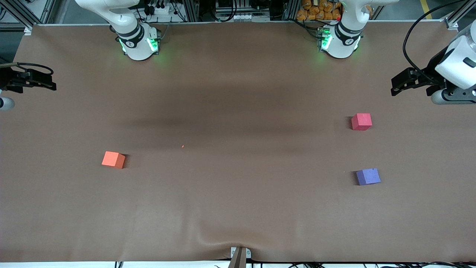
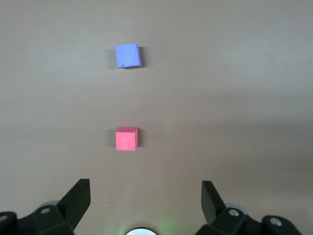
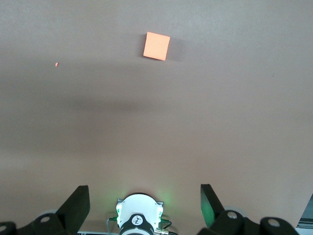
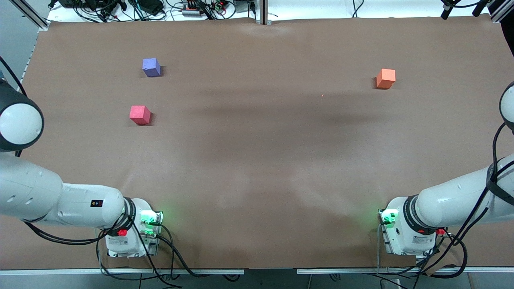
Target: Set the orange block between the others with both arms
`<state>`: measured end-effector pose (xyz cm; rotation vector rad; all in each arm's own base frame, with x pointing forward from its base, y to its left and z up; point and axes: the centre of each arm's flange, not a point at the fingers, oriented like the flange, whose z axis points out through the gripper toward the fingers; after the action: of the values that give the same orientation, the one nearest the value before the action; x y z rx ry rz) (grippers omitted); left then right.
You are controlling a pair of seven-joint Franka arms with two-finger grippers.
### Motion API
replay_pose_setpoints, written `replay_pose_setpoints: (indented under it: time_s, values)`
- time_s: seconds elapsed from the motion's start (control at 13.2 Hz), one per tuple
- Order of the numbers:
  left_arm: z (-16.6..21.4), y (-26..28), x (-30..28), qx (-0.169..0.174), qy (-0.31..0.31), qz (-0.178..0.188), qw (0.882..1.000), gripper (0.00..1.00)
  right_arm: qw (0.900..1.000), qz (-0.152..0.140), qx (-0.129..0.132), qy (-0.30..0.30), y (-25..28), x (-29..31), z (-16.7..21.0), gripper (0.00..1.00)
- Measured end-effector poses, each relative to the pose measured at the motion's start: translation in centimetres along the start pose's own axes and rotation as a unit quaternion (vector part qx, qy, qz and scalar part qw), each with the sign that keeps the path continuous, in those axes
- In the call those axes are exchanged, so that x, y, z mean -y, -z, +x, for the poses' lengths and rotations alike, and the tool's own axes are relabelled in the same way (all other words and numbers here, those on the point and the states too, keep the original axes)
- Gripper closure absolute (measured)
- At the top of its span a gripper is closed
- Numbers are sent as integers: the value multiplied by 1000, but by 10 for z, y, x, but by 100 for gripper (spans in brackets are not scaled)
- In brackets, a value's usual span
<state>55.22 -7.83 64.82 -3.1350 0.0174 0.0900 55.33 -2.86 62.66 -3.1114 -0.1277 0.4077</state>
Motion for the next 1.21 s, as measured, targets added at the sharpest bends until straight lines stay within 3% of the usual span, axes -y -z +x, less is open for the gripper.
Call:
replay_pose_setpoints:
  time_s: [0.76, 0.99, 1.21]
  values:
    - [-1, 0, -4, 0, -4, 0, 1000, 0, 1000, -1, 0, 3, -3, 3, 5, 0]
    - [-1, 0, -5, 0, -5, 0, 1000, 0, 1000, -10, -26, 8, -20, 8, 39, 0]
    - [-1, 1, -5, -1, -4, 0, 1000, 0, 1000, -19, -18, 8, -82, 5, 101, 0]
